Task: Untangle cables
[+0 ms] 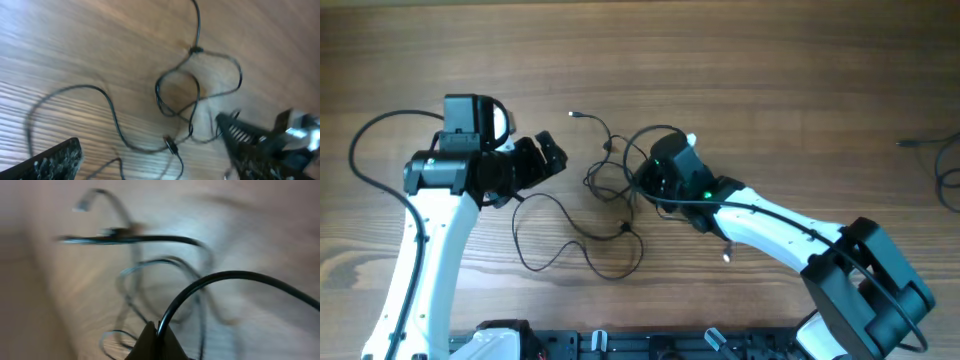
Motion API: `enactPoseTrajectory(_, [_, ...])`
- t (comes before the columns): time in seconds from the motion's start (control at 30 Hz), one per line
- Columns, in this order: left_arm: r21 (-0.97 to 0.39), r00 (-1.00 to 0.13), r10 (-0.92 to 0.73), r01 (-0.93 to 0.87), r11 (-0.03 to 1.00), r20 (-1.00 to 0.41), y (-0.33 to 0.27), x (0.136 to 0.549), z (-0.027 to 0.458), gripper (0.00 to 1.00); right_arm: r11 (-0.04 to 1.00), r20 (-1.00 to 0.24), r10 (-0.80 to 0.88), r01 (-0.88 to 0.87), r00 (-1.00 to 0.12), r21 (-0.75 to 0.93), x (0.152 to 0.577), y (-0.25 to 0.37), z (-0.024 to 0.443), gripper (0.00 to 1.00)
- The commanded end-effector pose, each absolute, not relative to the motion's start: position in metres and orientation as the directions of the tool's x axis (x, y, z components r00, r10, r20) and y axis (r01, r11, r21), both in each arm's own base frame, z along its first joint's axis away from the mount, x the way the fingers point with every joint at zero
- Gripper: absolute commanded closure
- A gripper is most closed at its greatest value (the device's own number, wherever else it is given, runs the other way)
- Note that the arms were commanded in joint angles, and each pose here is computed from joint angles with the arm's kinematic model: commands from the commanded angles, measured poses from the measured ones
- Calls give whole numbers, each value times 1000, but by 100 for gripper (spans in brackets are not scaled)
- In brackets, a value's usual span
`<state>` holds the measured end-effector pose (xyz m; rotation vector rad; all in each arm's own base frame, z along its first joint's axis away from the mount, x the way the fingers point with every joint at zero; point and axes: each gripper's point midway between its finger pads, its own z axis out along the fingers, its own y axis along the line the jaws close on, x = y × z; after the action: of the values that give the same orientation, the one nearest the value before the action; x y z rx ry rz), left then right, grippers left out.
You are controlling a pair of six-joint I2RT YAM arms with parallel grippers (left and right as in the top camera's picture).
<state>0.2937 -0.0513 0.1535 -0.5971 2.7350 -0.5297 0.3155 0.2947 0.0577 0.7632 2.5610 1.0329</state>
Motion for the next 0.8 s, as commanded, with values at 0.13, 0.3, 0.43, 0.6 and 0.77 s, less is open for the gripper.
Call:
enactPoseTrajectory(0.13, [-474, -904, -427, -382, 794, 12, -76, 275, 116, 0, 572, -329, 545, 55, -771, 819, 361, 255, 167, 95])
enactPoseTrajectory(0.3, [-468, -907, -419, -386, 795, 37, -79, 272, 94, 0, 566, -529, 529, -189, -664, 803, 353, 228, 256, 95])
enactPoseTrajectory(0.43, [-466, -915, -400, -373, 802, 44, -84, 270, 76, 0, 617, -691, 484, -350, -538, 705, 338, 213, 303, 96])
enactPoseTrajectory(0.6, [-467, -874, -470, -469, 750, 123, -102, 265, 60, 0, 607, -696, 482, -370, -531, 703, 325, 209, 315, 95])
enactPoseTrajectory(0.77, [-499, -832, -531, -532, 684, 160, -128, 272, 62, 0, 642, -702, 437, -352, -562, 682, 323, 209, 299, 95])
